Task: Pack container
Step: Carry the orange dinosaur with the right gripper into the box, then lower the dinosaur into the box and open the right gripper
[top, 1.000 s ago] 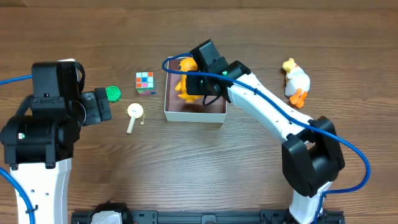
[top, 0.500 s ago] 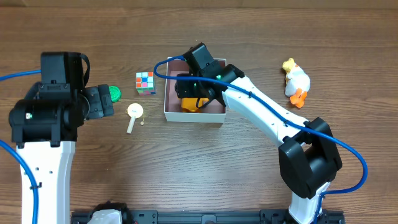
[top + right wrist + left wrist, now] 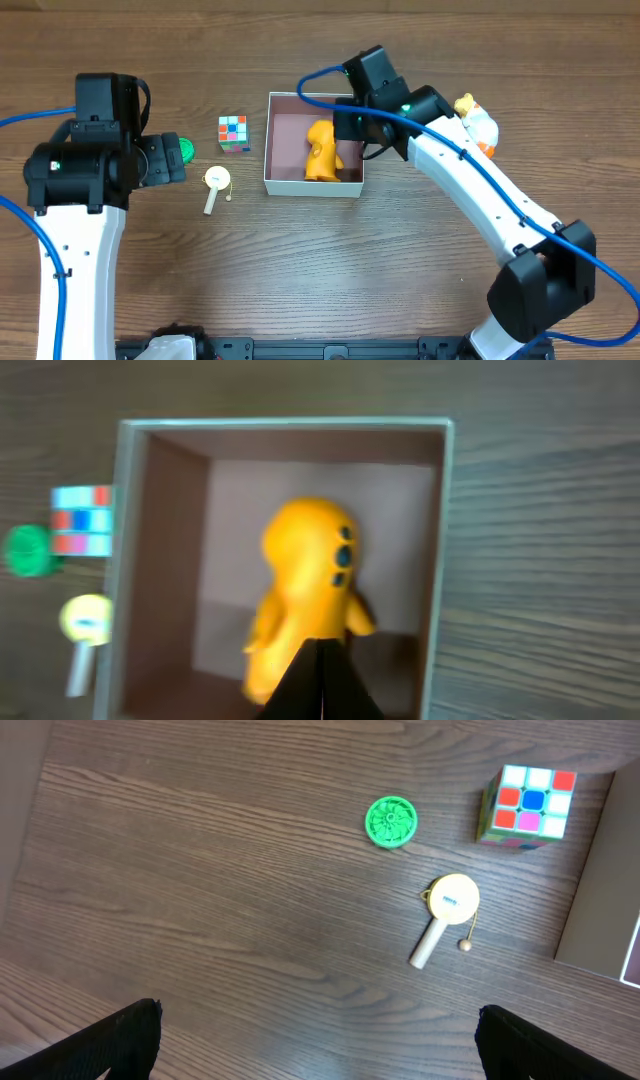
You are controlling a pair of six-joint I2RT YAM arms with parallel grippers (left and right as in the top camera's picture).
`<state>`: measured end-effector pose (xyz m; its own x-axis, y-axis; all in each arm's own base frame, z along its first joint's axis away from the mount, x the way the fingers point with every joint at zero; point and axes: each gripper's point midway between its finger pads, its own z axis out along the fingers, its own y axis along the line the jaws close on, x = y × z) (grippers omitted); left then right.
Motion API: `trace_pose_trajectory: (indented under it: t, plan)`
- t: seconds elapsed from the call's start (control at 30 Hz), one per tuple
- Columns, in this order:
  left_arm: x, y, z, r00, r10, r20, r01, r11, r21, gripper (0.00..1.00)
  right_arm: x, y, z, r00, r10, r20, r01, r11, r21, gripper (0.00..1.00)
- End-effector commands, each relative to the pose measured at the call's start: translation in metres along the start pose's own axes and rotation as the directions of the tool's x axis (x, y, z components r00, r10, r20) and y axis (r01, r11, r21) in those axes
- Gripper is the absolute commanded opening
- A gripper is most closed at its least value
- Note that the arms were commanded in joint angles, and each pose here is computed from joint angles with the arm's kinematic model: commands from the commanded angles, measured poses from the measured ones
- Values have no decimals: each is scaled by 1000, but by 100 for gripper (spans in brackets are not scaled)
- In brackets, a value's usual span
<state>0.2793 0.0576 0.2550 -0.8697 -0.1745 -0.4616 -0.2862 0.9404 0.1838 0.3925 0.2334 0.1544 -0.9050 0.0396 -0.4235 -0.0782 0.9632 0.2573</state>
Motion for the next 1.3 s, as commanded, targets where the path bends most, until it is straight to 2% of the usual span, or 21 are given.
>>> trace_pose_trajectory:
  t: [0.0,0.23,0.4,0.53,0.83,1.0,1.17,1.27]
  plan:
    - [-1,3,2,1000,-10,-2,10,1000,-16,100,20,-14,31,998,-4,-59,8,999,54,4]
    - [-1,3,2,1000,-10,-2,10,1000,-16,100,47,-29,77,987,4,-162,14,994,110,4]
    - [-1,3,2,1000,-10,-2,10,1000,-16,100,60,-23,99,979,-9,-203,28,995,93,4]
    - [-1,3,2,1000,-10,-2,10,1000,-16,100,64,20,100,967,-155,-201,136,985,-107,4]
    - [-1,3,2,1000,-10,-2,10,1000,-16,100,59,52,98,969,-189,-162,144,957,-251,4]
    - [-1,3,2,1000,-10,-2,10,1000,-16,100,56,89,85,953,-282,-108,204,865,-459,4]
    - [-1,3,2,1000,-10,-2,10,1000,-16,100,55,103,78,946,-314,-80,225,814,-535,4]
    - [-1,3,2,1000,-10,-2,10,1000,-16,100,58,114,70,927,-373,-44,274,751,-601,4]
